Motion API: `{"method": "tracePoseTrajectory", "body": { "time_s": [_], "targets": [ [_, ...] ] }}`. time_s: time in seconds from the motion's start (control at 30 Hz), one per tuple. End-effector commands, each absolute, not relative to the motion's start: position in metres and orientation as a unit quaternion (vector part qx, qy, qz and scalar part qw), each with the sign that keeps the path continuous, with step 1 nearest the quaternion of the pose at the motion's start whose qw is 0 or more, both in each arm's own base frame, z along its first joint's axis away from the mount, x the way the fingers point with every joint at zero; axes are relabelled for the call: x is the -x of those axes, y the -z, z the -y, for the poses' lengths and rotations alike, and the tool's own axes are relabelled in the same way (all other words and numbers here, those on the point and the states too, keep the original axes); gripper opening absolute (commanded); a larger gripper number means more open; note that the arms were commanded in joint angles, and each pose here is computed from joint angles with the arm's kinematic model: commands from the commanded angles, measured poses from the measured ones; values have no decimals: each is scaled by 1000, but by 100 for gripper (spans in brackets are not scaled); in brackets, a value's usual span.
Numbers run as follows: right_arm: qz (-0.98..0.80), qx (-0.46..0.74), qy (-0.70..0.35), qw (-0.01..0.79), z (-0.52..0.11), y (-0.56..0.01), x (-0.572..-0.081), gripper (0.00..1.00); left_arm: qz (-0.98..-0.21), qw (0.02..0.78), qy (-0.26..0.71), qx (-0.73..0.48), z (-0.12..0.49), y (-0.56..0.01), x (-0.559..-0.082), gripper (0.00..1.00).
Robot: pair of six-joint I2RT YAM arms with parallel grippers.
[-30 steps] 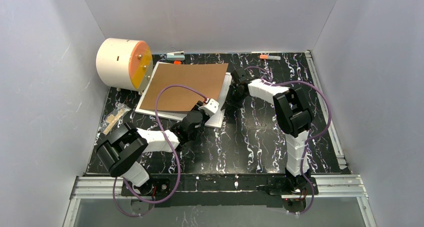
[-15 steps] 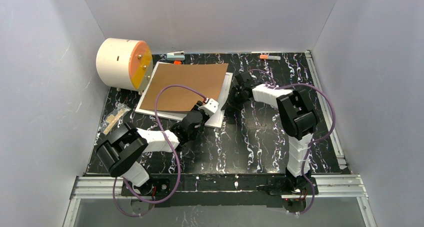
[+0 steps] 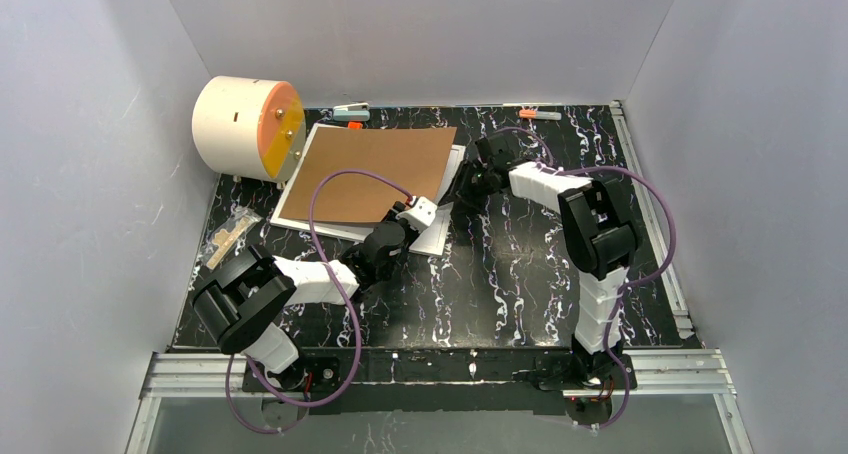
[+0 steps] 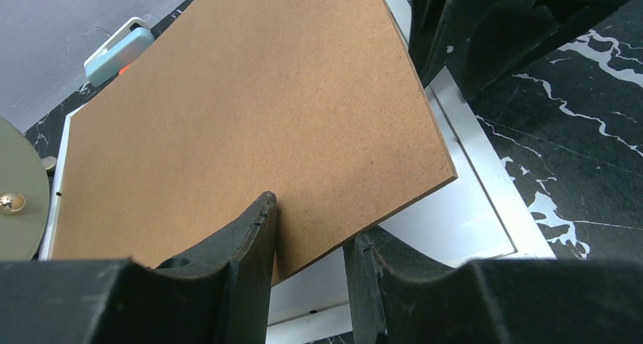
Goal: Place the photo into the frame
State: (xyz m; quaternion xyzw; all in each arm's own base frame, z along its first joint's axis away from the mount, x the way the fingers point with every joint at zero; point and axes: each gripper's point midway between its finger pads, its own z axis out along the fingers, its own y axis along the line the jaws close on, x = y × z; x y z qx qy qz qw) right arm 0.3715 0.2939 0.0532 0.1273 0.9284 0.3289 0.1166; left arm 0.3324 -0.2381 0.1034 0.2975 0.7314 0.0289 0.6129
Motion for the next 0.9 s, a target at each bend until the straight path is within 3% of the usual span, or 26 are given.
{"method": "tracePoseTrajectory", "body": {
  "time_s": [0.0,0.33,0.63,0.87],
  "targets": [
    [-941,-97,-307,102,-297,-48,-366,52,-772,590,-45,-234,209,-84,-332,18],
    [-958,-114,-206,164,-273,-48,-420,61,-773,589,-46,-231,207,-82,-331,18],
    [-957,-102,-183,200,-262,-40,-465,58,-773,590,-49,-229,205,-83,-332,18],
    [-961,-94,-174,194,-256,-27,-470,56,-773,589,-47,-229,205,-83,-331,18]
  ]
}}
